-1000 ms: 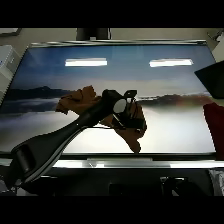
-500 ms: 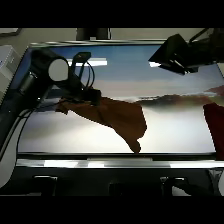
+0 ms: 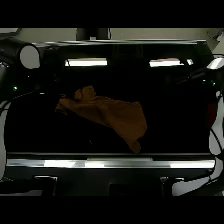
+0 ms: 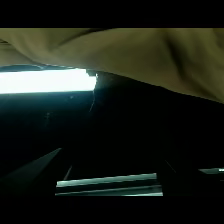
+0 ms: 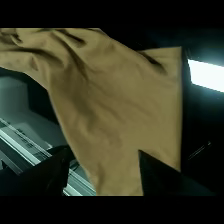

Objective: Fold the clothes and pants, and hang the long-sleeved shirts on hangers.

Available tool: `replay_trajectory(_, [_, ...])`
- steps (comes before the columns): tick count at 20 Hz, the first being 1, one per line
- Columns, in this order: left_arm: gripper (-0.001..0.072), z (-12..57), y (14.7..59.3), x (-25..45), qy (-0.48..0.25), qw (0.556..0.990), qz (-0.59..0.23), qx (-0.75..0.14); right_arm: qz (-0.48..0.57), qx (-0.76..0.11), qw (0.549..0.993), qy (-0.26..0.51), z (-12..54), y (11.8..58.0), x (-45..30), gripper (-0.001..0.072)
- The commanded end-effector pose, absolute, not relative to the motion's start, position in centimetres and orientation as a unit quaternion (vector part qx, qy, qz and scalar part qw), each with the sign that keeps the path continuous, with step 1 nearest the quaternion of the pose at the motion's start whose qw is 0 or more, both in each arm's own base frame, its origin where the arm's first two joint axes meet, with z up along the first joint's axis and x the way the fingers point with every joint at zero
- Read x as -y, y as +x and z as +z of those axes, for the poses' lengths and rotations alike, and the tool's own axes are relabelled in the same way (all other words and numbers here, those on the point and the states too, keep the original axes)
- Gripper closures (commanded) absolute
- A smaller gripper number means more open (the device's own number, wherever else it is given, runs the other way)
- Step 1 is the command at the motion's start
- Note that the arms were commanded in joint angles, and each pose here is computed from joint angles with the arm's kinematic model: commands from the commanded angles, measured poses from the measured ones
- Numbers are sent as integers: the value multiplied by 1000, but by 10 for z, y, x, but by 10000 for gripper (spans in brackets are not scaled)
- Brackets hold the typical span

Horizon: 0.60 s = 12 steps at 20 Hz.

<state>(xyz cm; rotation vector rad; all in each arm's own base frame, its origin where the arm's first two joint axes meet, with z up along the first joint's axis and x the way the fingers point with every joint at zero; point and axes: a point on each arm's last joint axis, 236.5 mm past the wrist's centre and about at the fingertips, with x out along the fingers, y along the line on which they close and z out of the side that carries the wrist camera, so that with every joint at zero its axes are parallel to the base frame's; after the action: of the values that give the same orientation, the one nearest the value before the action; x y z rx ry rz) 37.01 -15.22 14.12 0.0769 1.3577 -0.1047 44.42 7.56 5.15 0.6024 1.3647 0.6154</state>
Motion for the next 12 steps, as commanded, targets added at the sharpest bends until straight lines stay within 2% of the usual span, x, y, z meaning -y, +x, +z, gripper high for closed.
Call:
replay_trajectory(1, [54, 140, 378, 134, 32, 777, -36, -627, 274, -639, 659, 287, -21, 430, -75, 215])
replay_trajectory(12, [53, 111, 395, 117, 22, 759, -11, -651, 271, -657, 639, 295, -82, 399, -95, 215])
